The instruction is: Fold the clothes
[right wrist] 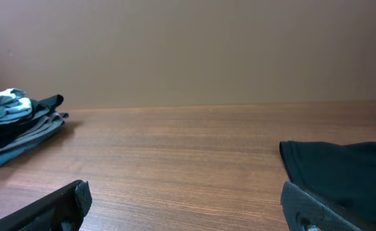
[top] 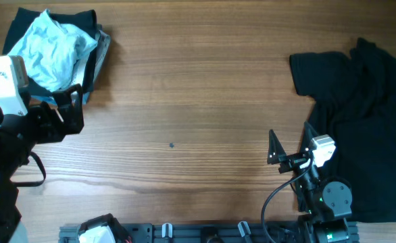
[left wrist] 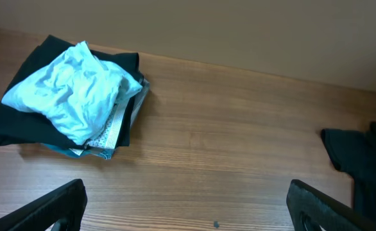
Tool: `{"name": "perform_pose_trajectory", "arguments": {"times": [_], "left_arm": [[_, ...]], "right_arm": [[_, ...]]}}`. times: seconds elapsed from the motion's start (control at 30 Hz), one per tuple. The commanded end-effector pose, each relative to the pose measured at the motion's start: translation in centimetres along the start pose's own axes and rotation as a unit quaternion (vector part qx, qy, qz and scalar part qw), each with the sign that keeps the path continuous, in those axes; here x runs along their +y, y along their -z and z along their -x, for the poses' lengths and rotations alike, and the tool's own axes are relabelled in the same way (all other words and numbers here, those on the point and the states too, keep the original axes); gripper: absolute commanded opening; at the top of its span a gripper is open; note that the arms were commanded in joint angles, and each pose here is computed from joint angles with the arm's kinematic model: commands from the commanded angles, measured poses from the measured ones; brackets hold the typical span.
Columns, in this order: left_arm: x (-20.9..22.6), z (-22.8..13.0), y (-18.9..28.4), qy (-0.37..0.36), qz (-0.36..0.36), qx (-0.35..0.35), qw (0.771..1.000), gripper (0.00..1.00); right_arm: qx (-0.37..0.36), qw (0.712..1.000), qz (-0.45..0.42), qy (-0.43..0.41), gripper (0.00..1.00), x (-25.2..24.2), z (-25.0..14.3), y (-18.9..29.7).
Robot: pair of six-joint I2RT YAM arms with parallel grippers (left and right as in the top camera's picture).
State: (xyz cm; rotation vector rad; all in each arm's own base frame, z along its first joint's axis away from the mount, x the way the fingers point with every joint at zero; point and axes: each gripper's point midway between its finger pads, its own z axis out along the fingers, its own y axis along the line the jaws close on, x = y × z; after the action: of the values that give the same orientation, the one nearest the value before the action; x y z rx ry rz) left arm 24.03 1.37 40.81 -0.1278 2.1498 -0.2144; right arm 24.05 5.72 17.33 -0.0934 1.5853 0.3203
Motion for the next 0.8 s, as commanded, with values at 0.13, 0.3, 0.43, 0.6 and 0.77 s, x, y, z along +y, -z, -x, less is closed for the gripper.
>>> {"name": "perform_pose_trajectory", "arguments": {"times": [0.13, 0.3, 0.43, 0.6, 0.77], "left_arm": [[-2.4, 2.3, 0.5, -0.08, -0.024, -0.059, 0.995, 1.0], [-5.0, 4.7, -1.1, -0.139, -0.068, -0.2, 0.968, 1.0], [-3.1, 0.4, -3.6, -0.1, -0.046, -0.226, 0.968, 1.0], [-1.6, -6.6, -4.9, -0.1, -0.043, -0.26, 0.96, 1.0], [0.0, -11.0, -5.3, -0.101, -0.022, -0.33, 0.938, 1.0]], "right_arm": [[-0.009, 1.0, -0.006, -0.006, 1.0, -0.2, 0.4, 0.1], [-0.009, 1.0, -0.006, -0.006, 1.0, -0.2, 0.4, 0.1], [-0.009, 1.0, -0.006, -0.006, 1.0, -0.2, 0.4, 0.1], [-0.009, 1.0, -0.006, -0.006, 1.0, -0.2, 0.4, 0.1], [-0.009, 1.0, -0.006, -0.006, 1.0, -0.2, 0.4, 0.1]]}}
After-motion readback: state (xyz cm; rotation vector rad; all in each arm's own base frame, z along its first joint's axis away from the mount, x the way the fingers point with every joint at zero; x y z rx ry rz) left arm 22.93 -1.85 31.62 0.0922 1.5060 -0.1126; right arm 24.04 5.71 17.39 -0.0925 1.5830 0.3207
